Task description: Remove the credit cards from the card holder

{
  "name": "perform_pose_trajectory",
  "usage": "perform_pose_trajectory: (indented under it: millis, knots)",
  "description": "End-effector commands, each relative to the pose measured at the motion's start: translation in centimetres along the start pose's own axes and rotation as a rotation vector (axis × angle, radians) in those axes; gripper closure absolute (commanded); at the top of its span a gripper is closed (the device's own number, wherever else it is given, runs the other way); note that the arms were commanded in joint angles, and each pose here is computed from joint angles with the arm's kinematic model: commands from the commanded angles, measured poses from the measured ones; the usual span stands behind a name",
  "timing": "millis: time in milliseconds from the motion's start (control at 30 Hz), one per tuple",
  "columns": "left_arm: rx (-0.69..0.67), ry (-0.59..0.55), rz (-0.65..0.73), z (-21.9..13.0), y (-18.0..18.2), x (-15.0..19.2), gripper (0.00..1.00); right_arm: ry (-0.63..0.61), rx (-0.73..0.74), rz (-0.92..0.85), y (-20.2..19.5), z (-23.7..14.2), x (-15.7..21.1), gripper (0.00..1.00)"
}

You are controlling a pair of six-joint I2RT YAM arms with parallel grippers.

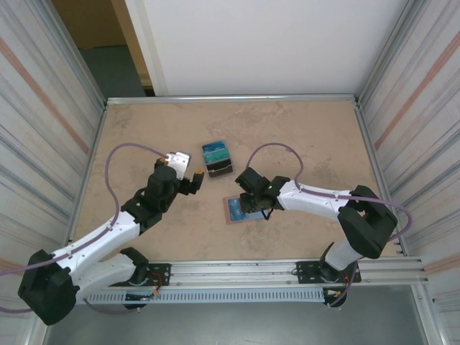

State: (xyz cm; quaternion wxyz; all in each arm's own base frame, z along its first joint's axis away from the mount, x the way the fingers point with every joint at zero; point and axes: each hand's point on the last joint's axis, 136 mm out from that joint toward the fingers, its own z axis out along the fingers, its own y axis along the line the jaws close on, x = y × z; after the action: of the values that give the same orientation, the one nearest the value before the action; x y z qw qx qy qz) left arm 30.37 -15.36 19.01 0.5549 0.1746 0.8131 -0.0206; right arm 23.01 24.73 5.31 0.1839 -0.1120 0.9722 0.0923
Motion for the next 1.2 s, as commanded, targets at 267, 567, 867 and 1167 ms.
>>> perform_pose_trajectory:
  millis: [267, 567, 867, 1167]
  knots:
    - [0.07, 0.014, 0.144, 0.7, -4.7, 0.1, 0.01, 0.003, 0.05, 0.176, -4.5, -0.8, 1.0, 0.62]
    - [0.186, 0.086, 0.261, 1.3, -10.7, 4.2, 0.02, -0.029, 0.03, 0.262, -6.1, -1.9, 0.8, 0.64]
    - [0.22, 0.138, 0.278, 2.6, -13.1, 6.7, 0.01, -0.113, -0.041, 0.333, -6.6, -4.6, -0.6, 0.7]
    - [0.218, 0.188, 0.279, 3.8, -13.8, 8.6, 0.01, -0.116, -0.213, 0.327, -3.3, -5.7, -1.6, 0.69]
